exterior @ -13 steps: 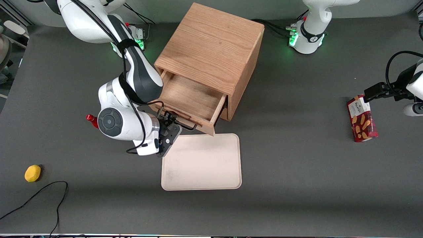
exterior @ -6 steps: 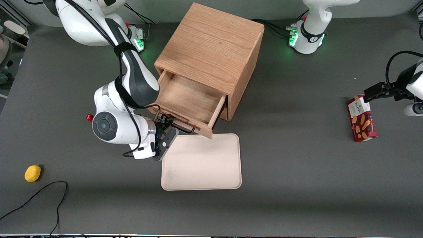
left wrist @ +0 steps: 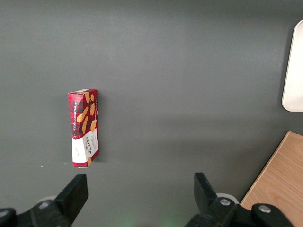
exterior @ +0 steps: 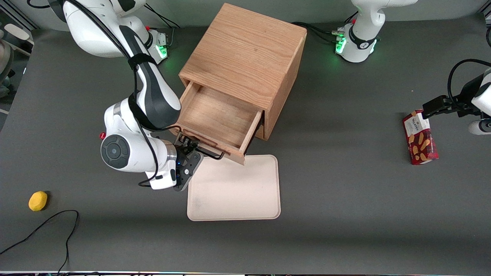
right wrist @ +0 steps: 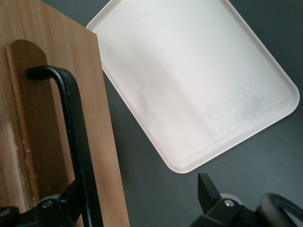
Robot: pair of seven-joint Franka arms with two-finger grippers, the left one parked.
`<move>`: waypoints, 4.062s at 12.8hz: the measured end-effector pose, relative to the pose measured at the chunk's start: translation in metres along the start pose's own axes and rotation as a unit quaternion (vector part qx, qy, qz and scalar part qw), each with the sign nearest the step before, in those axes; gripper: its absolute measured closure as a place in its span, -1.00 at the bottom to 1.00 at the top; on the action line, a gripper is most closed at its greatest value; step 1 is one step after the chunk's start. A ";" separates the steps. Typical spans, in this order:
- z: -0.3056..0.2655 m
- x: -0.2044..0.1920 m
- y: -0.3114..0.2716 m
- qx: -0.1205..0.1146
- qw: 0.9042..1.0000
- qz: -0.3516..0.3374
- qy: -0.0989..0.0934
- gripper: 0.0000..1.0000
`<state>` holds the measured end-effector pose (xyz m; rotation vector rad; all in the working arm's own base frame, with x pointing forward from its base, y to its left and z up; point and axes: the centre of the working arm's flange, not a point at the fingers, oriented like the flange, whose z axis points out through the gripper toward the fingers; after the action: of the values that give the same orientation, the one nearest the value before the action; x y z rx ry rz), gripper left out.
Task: Open upper drawer
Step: 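Pull the handle with the right gripper, sliding the drawer outward, then keep pulling the drawer out further with the right gripper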
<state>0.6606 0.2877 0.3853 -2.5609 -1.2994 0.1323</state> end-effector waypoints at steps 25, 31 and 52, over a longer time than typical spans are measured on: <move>-0.018 -0.007 0.039 -0.015 1.000 -0.004 0.023 -1.00; -0.018 -0.001 0.044 -0.021 0.999 -0.005 0.033 -1.00; -0.027 -0.011 0.081 -0.041 0.996 0.021 0.078 -1.00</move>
<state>0.7223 0.2278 0.3887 -2.6079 -1.2171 -0.1140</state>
